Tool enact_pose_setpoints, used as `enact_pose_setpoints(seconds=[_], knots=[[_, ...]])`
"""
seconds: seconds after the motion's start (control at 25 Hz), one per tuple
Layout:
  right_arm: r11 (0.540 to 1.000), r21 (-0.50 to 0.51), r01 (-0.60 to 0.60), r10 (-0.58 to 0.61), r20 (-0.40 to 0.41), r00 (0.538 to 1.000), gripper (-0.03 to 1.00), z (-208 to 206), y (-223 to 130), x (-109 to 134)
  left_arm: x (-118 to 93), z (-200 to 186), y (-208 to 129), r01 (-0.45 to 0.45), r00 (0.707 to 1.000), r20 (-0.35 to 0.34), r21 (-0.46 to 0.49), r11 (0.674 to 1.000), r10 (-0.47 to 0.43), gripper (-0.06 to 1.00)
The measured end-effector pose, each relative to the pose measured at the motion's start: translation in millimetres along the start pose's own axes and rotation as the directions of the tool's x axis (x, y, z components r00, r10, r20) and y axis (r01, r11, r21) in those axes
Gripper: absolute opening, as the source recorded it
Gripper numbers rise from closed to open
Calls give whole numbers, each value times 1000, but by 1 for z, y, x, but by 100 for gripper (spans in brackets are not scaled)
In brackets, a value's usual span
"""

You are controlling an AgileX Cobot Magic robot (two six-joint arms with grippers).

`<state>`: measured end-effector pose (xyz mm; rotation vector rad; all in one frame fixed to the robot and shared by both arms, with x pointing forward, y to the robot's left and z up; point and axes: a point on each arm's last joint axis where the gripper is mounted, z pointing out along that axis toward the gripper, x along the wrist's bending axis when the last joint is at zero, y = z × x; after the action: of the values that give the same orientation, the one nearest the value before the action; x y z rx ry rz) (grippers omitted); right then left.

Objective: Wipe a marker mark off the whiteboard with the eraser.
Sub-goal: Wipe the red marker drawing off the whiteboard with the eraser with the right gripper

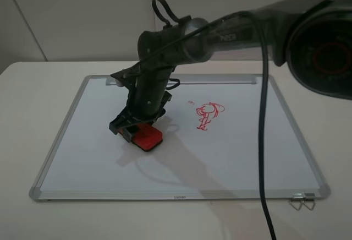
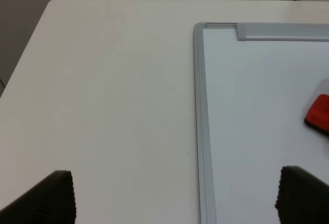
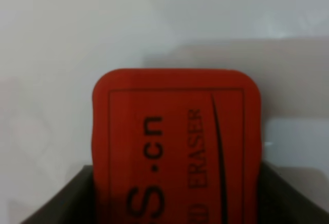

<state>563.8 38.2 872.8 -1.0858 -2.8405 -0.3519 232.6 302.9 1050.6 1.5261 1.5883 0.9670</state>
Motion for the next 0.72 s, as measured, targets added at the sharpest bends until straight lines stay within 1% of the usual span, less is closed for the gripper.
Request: enact_pose_setpoints(seconds=[0.12, 0.2, 0.36, 0.48, 0.72], knots=[[994, 25, -111, 109, 64, 992, 49, -10, -4, -6, 0, 0, 0, 0, 1000, 0, 0, 1000, 0, 78], [979, 31, -200, 195, 125, 973, 49, -16, -8, -18, 0, 0, 0, 0, 1000, 0, 0, 1000, 0, 78], [942, -32, -334, 334, 201, 921, 49, -30, -9, -49, 0, 0, 0, 0, 1000, 0, 0, 1000, 0, 78], [922, -99, -374, 387, 227, 894, 49, -36, -8, -71, 0, 0, 0, 0, 1000, 0, 0, 1000, 0, 78], [897, -186, -400, 438, 278, 855, 49, -46, -14, -121, 0, 0, 0, 0, 1000, 0, 0, 1000, 0, 78]])
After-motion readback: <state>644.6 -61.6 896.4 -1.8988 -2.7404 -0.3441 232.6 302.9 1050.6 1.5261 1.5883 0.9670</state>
